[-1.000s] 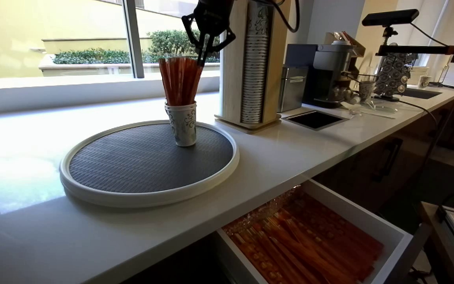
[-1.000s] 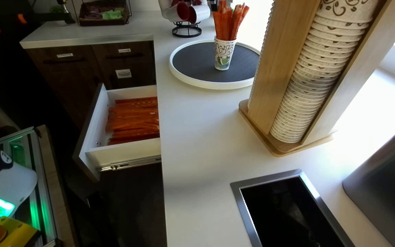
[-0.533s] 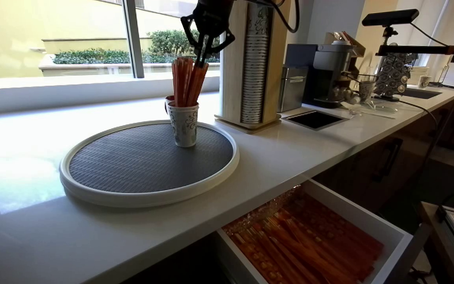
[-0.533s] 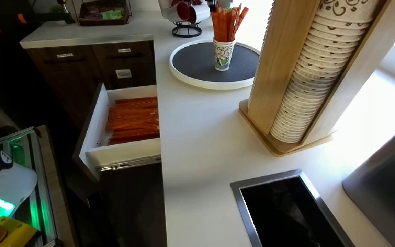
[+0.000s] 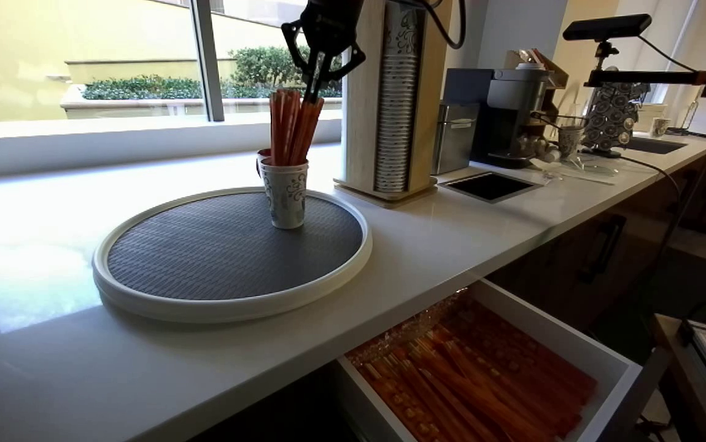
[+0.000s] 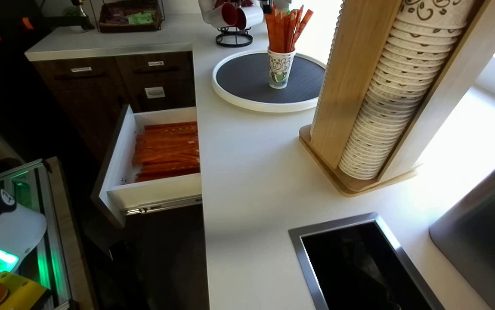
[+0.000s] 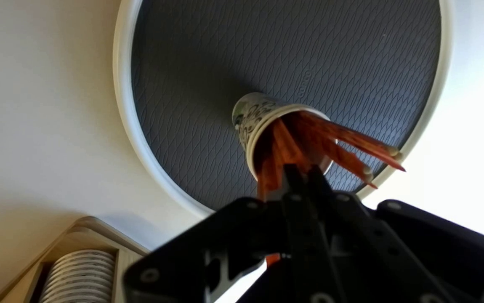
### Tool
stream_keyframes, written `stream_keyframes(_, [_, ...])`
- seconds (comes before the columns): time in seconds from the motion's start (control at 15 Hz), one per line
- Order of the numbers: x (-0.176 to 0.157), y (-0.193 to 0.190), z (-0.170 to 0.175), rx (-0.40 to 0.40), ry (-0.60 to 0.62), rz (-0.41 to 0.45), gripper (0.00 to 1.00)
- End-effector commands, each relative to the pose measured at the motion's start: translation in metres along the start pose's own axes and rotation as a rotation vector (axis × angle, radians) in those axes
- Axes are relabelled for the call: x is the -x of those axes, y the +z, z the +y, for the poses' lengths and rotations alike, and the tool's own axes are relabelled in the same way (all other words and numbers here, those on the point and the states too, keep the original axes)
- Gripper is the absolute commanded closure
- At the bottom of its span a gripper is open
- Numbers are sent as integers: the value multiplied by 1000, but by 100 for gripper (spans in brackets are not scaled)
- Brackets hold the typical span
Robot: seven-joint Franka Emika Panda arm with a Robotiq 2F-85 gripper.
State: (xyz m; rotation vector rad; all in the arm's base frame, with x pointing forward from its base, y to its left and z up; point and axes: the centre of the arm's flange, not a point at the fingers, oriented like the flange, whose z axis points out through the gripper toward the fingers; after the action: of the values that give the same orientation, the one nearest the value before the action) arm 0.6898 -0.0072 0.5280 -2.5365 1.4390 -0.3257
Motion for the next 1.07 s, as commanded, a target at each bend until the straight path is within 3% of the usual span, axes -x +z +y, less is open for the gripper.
stream_keyframes(0.0, [4,-7,2,10,14,-15,98])
stream_keyframes(1.0, [7,-17,-1,7,8,-11,98])
